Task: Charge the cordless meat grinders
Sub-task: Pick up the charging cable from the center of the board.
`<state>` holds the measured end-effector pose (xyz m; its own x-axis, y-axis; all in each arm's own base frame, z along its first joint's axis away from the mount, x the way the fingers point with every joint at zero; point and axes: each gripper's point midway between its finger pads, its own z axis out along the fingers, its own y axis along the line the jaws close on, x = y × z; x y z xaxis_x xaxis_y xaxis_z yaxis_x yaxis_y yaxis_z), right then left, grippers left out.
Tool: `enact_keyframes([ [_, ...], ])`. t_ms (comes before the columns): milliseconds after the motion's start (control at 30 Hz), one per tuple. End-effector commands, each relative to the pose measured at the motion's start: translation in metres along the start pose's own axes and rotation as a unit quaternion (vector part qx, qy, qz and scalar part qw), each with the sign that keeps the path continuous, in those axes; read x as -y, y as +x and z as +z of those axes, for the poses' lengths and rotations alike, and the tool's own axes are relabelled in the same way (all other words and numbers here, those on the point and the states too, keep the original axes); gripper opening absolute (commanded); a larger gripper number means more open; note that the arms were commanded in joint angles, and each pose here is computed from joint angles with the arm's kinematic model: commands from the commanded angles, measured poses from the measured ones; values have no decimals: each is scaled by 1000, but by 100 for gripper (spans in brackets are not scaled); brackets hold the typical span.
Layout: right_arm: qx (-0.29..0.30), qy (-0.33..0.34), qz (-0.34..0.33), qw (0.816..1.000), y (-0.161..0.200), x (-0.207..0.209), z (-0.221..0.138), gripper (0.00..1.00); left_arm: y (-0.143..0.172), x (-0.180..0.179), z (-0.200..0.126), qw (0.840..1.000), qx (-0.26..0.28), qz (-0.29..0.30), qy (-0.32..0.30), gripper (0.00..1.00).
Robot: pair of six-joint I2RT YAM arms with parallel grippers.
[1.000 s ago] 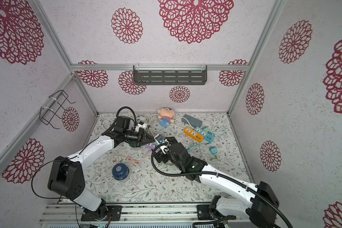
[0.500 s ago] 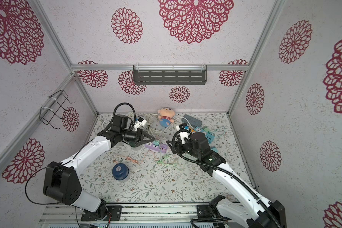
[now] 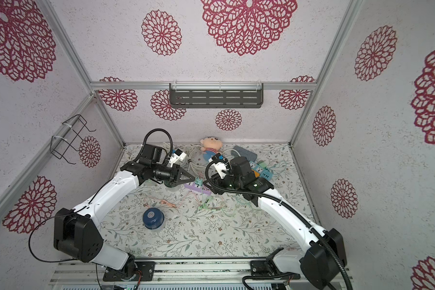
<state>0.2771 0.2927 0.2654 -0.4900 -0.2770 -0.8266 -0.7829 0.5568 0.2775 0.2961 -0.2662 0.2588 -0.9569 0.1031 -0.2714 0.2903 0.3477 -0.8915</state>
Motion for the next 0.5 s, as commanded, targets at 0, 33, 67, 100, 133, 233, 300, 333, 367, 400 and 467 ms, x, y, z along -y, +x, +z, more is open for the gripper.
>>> enact_keyframes([
  [0, -9, 3, -46, 999, -9, -12, 3, 51, 4, 11, -3, 1000, -7, 16, 7, 0],
  [33, -14, -1, -50, 999, -9, -15, 6, 50, 4, 11, -3, 1000, -6, 14, 6, 0],
  [67, -18, -3, -53, 998, -9, -17, 9, 49, 4, 11, -3, 1000, -6, 14, 5, 0],
  [100, -23, -3, -56, 998, -8, -20, 12, 49, 3, 11, -3, 1000, -6, 12, 5, 0],
  [133, -27, -5, -59, 998, -7, -22, 15, 49, 4, 10, -3, 1000, -7, 11, 5, 0],
  [233, -34, -1, -68, 997, -7, -26, 21, 49, 4, 10, -3, 1000, -8, 8, 6, 0],
  [300, -40, 6, -74, 996, -5, -26, 25, 46, 4, 11, -3, 1000, -8, 8, 7, 0],
  [333, -42, 9, -77, 996, -5, -26, 27, 43, 4, 11, -4, 1000, -8, 9, 7, 0],
  [367, -43, 13, -80, 996, -5, -26, 28, 40, 5, 12, -4, 1000, -9, 8, 7, 0],
  [400, -44, 16, -81, 996, -6, -25, 30, 38, 6, 12, -4, 1000, -9, 8, 7, 0],
  [467, -44, 21, -85, 995, -7, -25, 32, 36, 6, 12, -3, 1000, -10, 7, 7, 0],
])
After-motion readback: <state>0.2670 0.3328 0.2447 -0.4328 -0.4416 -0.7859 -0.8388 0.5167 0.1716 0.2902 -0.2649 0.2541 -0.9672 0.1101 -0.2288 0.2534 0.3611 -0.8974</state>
